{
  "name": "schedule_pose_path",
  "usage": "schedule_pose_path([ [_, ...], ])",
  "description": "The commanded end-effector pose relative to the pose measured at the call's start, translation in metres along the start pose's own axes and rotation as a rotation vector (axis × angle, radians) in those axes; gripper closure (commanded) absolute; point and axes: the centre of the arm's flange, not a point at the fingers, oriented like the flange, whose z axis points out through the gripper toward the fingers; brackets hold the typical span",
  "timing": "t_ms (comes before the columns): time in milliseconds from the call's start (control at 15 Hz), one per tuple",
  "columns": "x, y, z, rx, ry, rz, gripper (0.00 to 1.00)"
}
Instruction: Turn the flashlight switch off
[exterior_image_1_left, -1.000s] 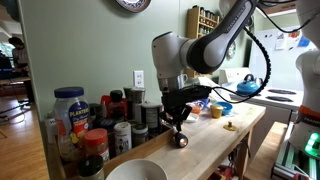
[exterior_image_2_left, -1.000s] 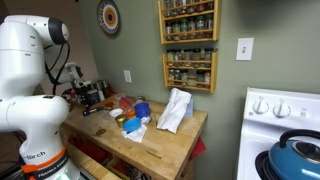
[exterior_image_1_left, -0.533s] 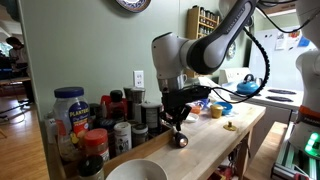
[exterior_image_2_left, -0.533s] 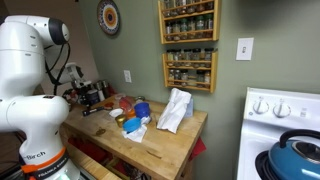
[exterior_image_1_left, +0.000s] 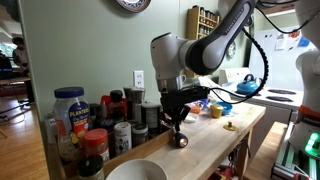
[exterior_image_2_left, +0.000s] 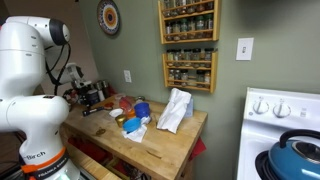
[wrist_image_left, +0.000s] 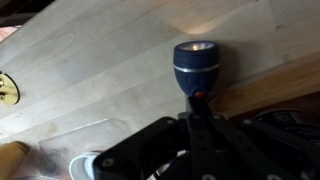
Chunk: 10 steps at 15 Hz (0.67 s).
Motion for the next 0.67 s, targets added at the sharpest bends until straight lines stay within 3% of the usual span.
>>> schedule_pose_path([
  [0,-0.0030,-0.0001,0.0037,-0.023,0.014,-0.017,1.00],
  [600,-0.0050,-0.0026,0.0061,-0.028,0.007,-0.042,1.00],
])
